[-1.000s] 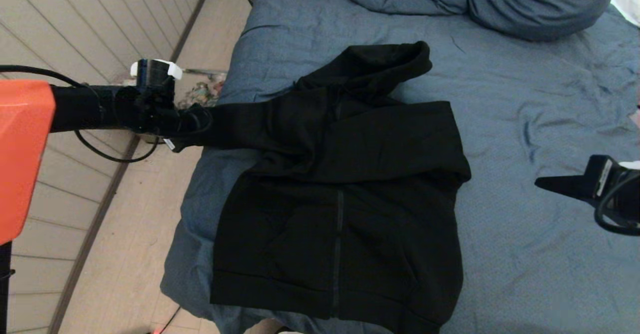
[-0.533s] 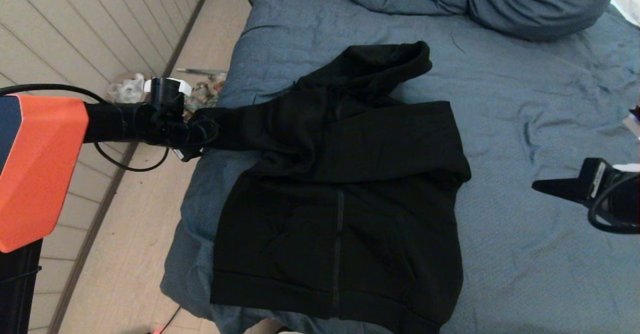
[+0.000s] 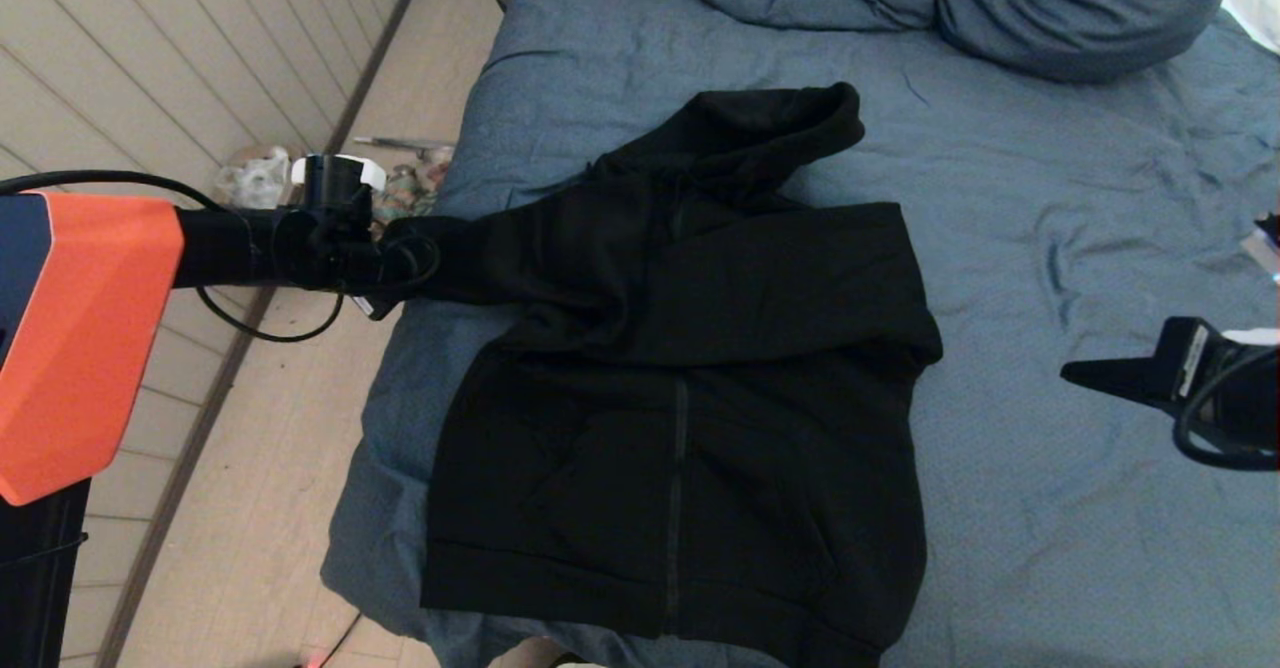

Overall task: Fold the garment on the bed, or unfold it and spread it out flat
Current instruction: Fold the black sweatshirt

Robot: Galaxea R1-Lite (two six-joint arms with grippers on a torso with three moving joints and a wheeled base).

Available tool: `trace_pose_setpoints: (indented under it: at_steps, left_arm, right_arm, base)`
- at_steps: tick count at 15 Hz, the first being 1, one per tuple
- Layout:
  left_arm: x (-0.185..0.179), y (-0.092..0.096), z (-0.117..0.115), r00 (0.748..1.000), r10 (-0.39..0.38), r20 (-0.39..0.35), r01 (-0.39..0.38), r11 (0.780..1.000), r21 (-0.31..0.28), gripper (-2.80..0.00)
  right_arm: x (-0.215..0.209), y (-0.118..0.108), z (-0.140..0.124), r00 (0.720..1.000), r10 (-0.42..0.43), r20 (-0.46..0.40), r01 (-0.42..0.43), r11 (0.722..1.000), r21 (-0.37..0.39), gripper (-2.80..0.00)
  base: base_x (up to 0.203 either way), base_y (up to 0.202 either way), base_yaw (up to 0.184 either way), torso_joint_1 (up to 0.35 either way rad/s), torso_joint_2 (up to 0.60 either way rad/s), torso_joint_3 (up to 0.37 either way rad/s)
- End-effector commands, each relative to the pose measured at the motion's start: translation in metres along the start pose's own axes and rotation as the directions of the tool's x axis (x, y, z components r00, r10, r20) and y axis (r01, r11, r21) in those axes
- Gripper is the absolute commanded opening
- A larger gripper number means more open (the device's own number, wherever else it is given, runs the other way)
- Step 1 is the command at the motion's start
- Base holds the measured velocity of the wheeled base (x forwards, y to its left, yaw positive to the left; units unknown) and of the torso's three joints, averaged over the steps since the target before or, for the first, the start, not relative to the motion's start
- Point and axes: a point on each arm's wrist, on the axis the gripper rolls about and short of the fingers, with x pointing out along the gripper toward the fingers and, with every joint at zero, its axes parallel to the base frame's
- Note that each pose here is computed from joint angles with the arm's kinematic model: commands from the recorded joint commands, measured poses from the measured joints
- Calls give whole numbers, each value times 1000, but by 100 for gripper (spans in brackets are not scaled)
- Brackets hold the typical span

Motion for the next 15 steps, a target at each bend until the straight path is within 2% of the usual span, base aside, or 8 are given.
trace_pose_setpoints:
  at_steps: [1, 3, 7, 10, 15]
  left_arm:
    - [-2, -2, 2, 1000, -7, 12, 7, 1000, -9, -280]
    - [-7, -4, 7, 999, -15, 43, 16, 1000, -12, -280]
    - [-45, -3, 45, 988, -29, 152, 36, 998, -45, -280]
    - [-85, 0, 77, 967, -42, 250, 61, 996, -68, -280]
    - [-156, -22, 100, 922, -120, 368, 142, 989, -34, -280]
  right_arm:
    - [0, 0, 0, 1000, 5, 3, -5, 1000, 1, -280]
    - [1, -1, -1, 1000, 9, 10, -9, 1000, 1, -280]
    - [0, 0, -5, 1000, 13, 6, -13, 1000, -5, -280]
    - [0, 0, -4, 1000, 13, 6, -13, 1000, -4, -280]
    - [0, 0, -5, 1000, 14, 4, -14, 1000, -4, -280]
  base:
    - [0, 0, 0, 0, 0, 0]
    - [0, 0, 0, 0, 0, 0]
    - [0, 0, 0, 0, 0, 0]
    - [0, 0, 0, 0, 0, 0]
    - [0, 0, 0, 0, 0, 0]
